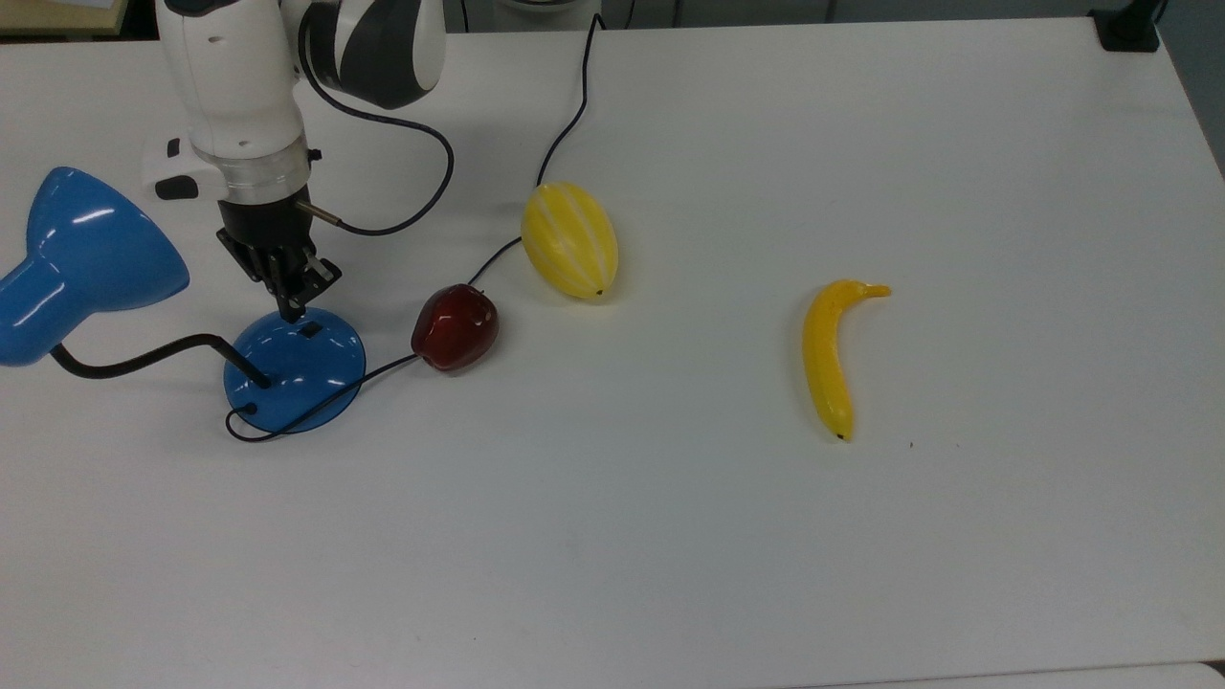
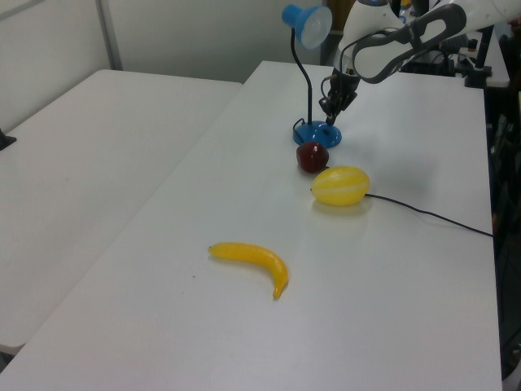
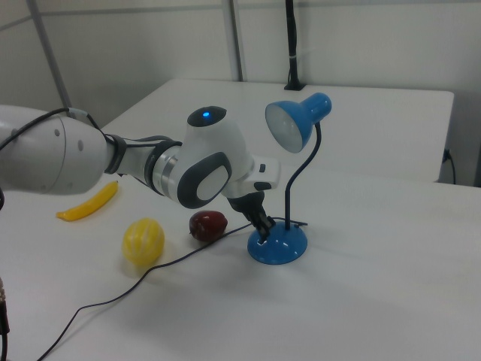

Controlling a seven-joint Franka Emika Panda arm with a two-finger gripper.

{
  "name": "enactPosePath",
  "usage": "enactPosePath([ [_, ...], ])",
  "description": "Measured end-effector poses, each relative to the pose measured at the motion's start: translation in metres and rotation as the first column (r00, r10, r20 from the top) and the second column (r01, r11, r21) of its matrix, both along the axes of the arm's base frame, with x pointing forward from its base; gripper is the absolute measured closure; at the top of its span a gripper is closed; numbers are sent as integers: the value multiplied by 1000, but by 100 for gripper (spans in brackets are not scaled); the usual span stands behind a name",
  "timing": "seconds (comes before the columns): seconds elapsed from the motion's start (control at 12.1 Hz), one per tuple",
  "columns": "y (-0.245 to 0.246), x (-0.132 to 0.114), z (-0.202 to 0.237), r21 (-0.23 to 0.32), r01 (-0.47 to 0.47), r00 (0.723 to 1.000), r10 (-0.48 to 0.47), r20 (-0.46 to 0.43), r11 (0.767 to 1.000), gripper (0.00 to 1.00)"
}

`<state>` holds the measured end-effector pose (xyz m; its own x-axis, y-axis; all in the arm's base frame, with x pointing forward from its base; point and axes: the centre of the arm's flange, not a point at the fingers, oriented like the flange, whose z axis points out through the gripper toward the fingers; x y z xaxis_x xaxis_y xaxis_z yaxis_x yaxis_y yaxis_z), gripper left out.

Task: Turn on desk lamp
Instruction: 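Lower the gripper onto the switch on the lamp base, then press down on the lamp base switch with the gripper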

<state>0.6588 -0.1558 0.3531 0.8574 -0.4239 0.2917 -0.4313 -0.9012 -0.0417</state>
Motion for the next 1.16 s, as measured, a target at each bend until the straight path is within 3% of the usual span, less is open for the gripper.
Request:
enactPosePath([
  [0.58, 4, 2, -12, 1, -6, 1000, 6, -8, 1000, 99],
  [1.16, 4, 10, -16, -17, -10, 998, 11, 61, 1000, 99],
])
